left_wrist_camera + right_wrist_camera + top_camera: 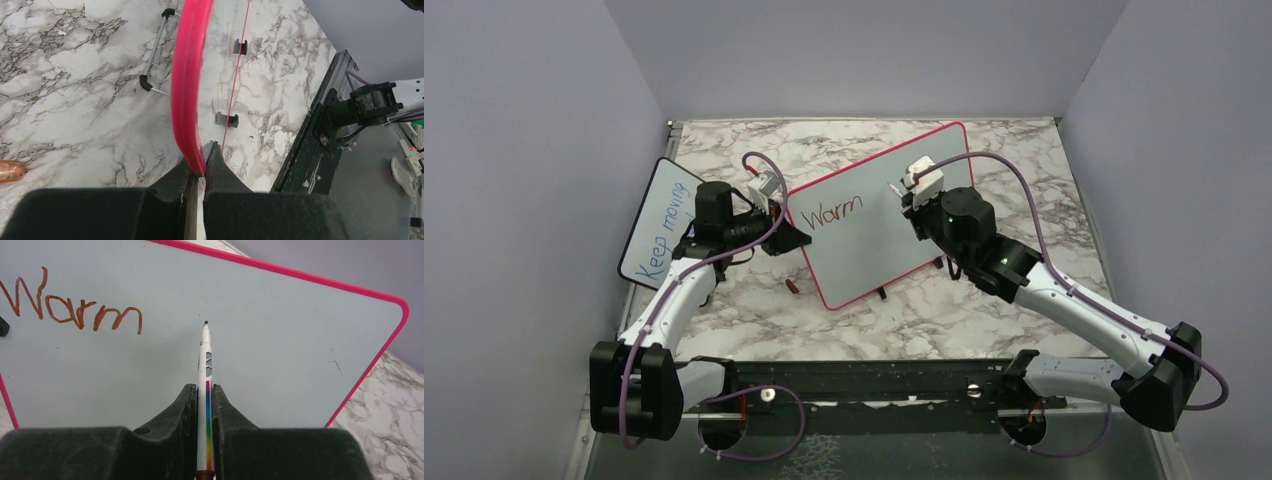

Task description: Write a sentence on the whiteboard

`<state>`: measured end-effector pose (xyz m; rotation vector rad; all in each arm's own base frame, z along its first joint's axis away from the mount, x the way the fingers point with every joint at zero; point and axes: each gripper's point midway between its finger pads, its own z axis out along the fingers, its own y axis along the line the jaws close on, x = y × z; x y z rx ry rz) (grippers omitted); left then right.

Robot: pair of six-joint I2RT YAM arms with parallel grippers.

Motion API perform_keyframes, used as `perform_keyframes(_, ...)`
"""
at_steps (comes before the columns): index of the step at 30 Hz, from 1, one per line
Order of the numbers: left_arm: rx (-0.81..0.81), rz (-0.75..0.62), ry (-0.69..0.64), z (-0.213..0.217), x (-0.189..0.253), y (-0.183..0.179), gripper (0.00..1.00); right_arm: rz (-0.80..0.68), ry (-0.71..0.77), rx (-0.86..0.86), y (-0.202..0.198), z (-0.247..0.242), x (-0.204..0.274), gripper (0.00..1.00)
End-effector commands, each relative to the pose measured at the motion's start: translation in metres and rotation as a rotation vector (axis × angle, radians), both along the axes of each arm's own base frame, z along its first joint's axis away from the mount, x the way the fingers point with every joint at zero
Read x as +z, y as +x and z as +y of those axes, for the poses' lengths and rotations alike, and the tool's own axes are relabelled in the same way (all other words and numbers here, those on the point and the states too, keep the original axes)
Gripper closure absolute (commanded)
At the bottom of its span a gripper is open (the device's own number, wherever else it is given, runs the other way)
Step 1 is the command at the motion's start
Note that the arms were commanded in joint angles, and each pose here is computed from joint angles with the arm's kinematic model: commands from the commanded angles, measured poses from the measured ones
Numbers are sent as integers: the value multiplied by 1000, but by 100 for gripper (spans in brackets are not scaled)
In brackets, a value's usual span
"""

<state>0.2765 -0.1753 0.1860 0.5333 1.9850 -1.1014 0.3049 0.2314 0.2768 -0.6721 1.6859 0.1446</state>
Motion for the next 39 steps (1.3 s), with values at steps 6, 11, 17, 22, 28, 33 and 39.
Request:
perform_keyframes(6, 81, 8, 149, 23, -34, 14, 100, -66, 21, -26, 13, 4, 25, 100)
perform_keyframes(11, 82, 12, 151, 24, -35, 14, 100, -70, 17, -32, 16, 5, 24, 100)
perform_keyframes(17, 82, 15, 152, 24, -35, 14, 100, -74, 10, -41, 20, 6, 23, 100)
perform_keyframes(22, 80, 20, 152, 23, -36, 14, 100, -70, 11, -36, 19, 7, 22, 100)
perform_keyframes(28, 76, 20, 149, 23, -36, 14, 100, -41, -1, -29, 16, 6, 14, 100)
perform_keyframes(33, 75, 23, 148, 22, -36, 14, 100, -10, -15, -26, 12, 4, 4, 99)
perform_keyframes(39, 70, 25, 144, 22, -36, 14, 100, 9, -26, -19, 10, 4, -2, 100)
